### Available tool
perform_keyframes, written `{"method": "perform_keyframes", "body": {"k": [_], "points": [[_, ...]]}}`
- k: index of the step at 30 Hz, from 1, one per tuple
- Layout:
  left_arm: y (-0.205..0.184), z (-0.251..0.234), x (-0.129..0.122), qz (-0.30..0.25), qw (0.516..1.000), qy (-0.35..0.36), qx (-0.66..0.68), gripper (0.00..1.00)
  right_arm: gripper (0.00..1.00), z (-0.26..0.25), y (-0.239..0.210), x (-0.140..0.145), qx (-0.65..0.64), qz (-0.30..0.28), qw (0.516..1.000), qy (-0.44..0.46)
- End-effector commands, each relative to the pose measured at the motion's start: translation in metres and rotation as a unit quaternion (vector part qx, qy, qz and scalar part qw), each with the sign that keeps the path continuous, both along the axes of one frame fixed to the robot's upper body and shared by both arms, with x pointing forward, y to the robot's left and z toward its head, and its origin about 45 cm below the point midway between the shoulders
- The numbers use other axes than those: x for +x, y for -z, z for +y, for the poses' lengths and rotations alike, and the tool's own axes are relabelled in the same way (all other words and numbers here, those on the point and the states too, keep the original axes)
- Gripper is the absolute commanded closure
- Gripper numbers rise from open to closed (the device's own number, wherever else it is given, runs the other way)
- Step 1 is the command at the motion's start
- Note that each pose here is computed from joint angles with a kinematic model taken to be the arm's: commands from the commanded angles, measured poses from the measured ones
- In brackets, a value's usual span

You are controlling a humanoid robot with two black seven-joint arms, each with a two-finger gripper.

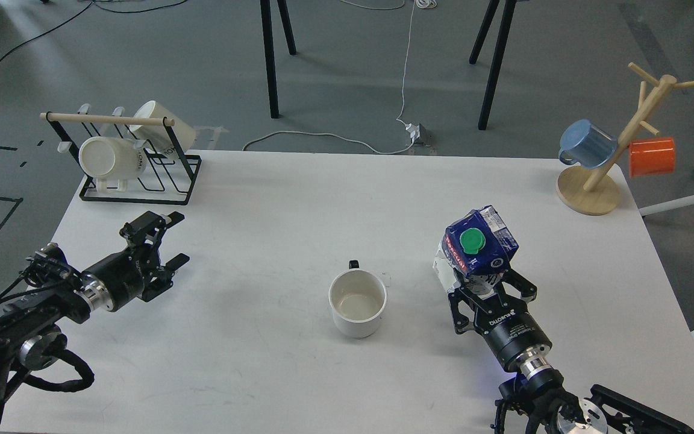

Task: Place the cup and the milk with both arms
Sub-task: 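Carry the milk carton toward the mug and lower it beside it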

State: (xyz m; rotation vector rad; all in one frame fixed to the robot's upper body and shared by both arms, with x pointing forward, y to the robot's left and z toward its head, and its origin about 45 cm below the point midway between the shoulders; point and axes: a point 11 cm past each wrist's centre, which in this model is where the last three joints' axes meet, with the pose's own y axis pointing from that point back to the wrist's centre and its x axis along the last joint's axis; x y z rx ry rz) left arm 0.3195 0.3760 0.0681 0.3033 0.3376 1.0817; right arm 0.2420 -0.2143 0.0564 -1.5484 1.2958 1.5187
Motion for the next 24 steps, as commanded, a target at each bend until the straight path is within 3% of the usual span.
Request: {"method": "perform_keyframes", "body": {"k": [1,13,24], "points": [[0.0,0.002,0.0,0.0,1.0,-0.001,0.002,0.01,0.63,0.017,0.002,-0.006,0.002,-0.003,1.0,-0.021],[0.0,0.002,0.0,0.0,1.0,-0.001,0.002,0.01,0.6,0.035,0.008,-0.017,0.005,0.006,0.999,-0.046],[-0.001,0.004,0.0,0.0,1.0,-0.001,0.004,0.01,0.4,0.033,0.013,-0.022,0.0,0.013,0.999,-0.048]]}}
